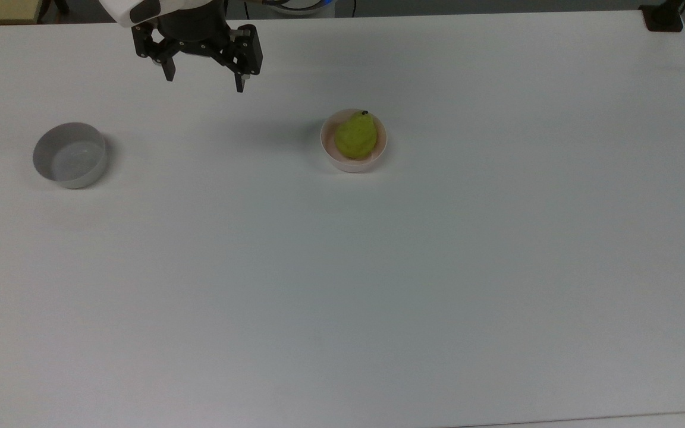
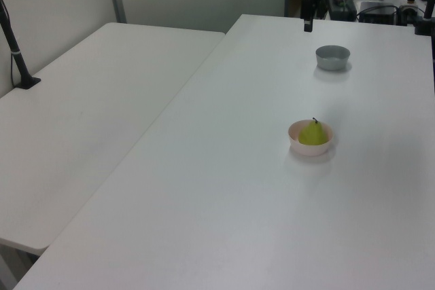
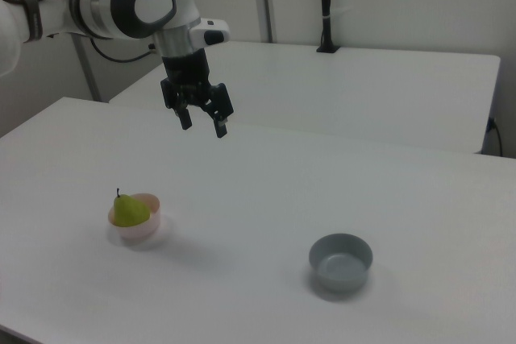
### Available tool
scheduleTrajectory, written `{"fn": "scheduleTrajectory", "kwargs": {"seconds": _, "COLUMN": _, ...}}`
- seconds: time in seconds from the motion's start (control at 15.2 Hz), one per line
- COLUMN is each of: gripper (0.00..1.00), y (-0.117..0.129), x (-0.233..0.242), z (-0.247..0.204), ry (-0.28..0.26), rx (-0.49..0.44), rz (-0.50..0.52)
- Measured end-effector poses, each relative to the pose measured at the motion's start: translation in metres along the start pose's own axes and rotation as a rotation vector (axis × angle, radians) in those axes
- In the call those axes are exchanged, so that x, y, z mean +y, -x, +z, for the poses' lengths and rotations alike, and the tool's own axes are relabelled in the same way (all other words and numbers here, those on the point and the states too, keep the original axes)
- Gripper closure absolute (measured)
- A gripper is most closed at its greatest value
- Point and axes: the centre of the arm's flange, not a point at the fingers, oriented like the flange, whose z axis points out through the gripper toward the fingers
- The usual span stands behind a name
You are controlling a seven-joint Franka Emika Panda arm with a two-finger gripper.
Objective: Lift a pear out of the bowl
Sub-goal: 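Move the open gripper over the green pear in the pink bowl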
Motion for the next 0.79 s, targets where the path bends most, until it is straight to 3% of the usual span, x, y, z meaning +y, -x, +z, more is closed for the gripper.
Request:
{"fn": "scheduleTrajectory", "kwargs": {"seconds": 0.33, "gripper": 0.00, "y": -0.001, "x": -0.023, "z": 0.005, "ry": 0.005, "rx": -0.009, "rz": -0.036}}
{"fn": "scheduleTrajectory", "kwargs": {"seconds": 0.79, "gripper": 0.00, "y": 0.014, "x": -0.135, "z": 0.006, "ry": 0.015, "rx": -0.013, "rz": -0.270}}
